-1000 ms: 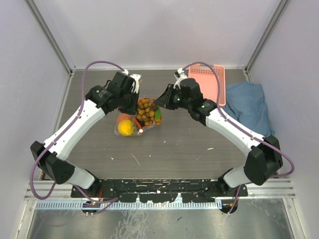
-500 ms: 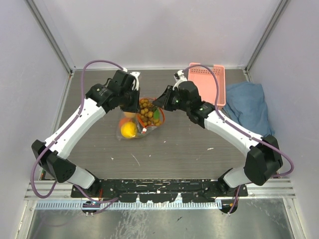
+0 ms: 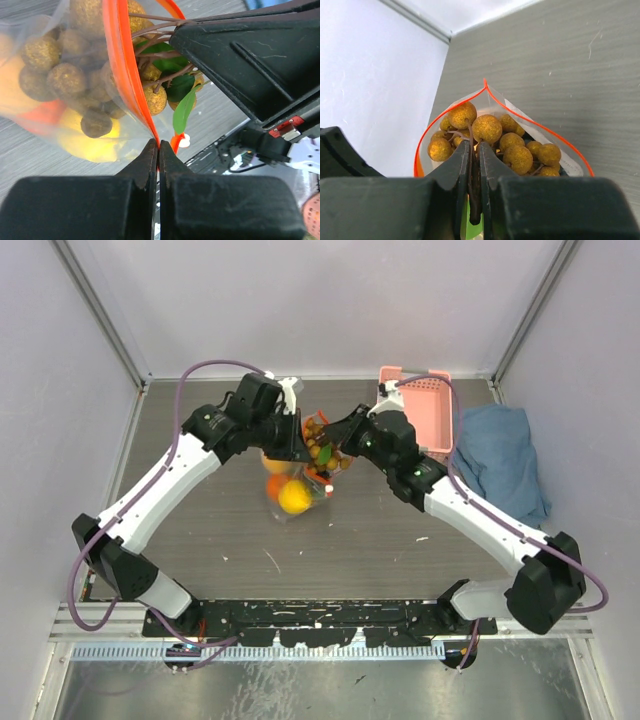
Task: Place the food in the zip-top bag and seal the zipper
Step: Place the fake fruit in the zipper food storage bag.
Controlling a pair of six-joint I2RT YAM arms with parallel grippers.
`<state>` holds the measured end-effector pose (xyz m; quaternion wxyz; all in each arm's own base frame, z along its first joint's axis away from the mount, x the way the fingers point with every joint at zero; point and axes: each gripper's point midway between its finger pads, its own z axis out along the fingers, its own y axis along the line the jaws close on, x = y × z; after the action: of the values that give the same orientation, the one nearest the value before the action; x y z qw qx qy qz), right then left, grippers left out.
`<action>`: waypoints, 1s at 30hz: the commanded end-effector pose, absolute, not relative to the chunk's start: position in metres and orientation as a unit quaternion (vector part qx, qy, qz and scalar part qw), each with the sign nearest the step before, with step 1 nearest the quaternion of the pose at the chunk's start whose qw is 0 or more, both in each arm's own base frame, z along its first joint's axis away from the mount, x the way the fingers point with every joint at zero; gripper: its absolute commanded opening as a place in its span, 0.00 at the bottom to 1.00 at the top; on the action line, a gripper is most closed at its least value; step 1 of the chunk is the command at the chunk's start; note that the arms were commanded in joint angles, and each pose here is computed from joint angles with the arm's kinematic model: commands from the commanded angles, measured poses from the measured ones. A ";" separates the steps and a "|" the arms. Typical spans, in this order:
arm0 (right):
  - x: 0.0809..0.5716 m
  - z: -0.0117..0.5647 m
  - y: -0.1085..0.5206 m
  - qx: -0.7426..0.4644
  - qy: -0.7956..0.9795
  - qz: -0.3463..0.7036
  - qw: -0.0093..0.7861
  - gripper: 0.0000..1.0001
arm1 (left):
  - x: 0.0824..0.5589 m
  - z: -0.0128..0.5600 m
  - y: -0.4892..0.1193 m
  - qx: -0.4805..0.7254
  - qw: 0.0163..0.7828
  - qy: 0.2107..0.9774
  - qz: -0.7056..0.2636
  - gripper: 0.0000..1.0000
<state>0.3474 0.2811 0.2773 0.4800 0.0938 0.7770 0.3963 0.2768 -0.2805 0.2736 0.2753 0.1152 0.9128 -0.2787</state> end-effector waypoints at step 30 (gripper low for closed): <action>0.341 0.297 0.270 0.093 0.668 0.415 0.611 0.01 | 0.293 0.287 -0.334 0.053 0.272 0.854 -0.440 0.00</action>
<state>0.3396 0.2675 0.2419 0.5383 0.0959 0.7544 0.3632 0.2912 -0.3267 0.2465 0.2407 0.0666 0.8972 -0.3642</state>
